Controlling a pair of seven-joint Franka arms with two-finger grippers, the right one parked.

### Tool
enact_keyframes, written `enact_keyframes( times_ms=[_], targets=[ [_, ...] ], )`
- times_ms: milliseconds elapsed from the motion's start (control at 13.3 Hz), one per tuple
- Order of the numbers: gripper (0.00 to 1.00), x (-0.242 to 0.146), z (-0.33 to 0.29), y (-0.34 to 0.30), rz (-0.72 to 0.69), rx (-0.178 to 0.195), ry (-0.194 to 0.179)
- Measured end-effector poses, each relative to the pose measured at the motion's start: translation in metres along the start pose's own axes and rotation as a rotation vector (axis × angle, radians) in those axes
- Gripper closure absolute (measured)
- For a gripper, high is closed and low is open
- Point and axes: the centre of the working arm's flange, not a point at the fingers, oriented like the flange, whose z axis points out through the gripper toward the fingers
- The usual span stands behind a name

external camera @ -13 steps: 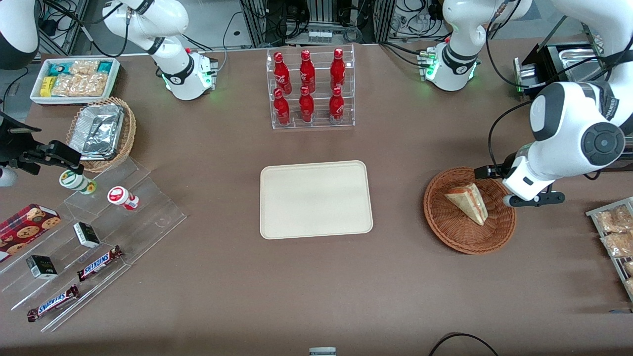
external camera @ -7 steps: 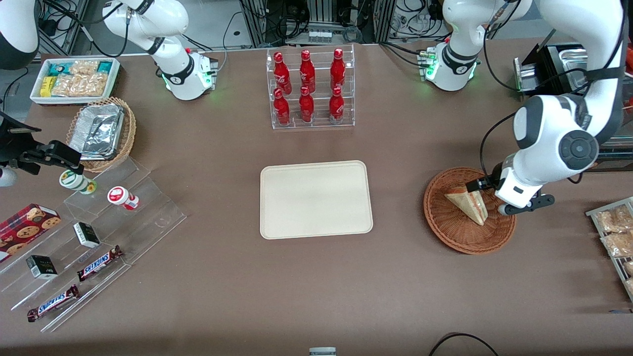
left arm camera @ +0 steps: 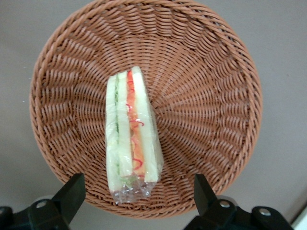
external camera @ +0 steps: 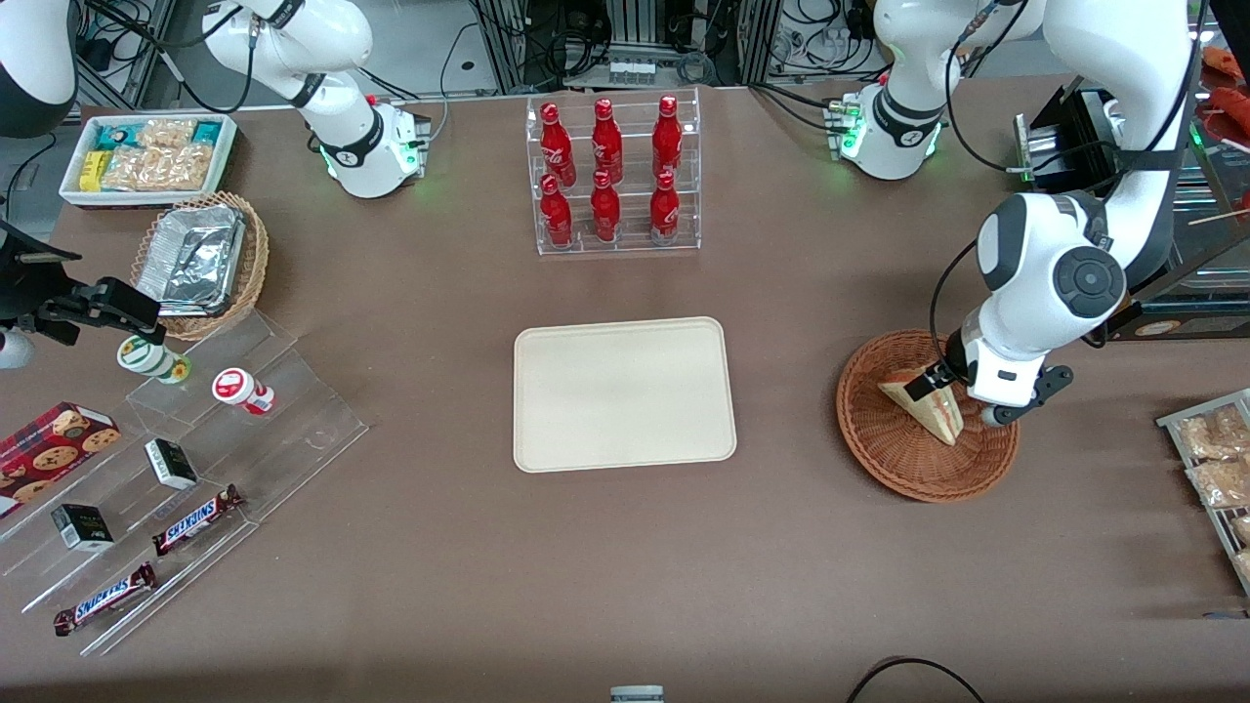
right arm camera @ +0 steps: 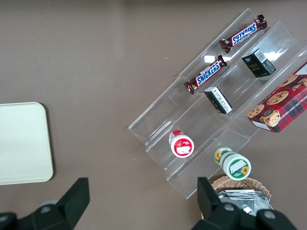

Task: Place sandwich from basket to tray
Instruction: 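Lower the left gripper and close it on the wrapped sandwich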

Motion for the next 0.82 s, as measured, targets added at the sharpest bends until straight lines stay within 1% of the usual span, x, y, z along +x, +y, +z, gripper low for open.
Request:
enact_keyframes(
  times_ms=[75, 150, 300, 825],
  targets=[
    [0.0, 0.0, 0.0, -0.001, -0.016, 0.012, 0.012],
    [0.0, 0.0, 0.001, -0.001, -0.034, 0.015, 0.024],
    [0.0, -0.002, 0.007, -0.002, -0.063, 0.006, 0.036],
    [0.0, -0.005, 0.029, -0.006, -0.111, 0.01, 0.022]
  ],
)
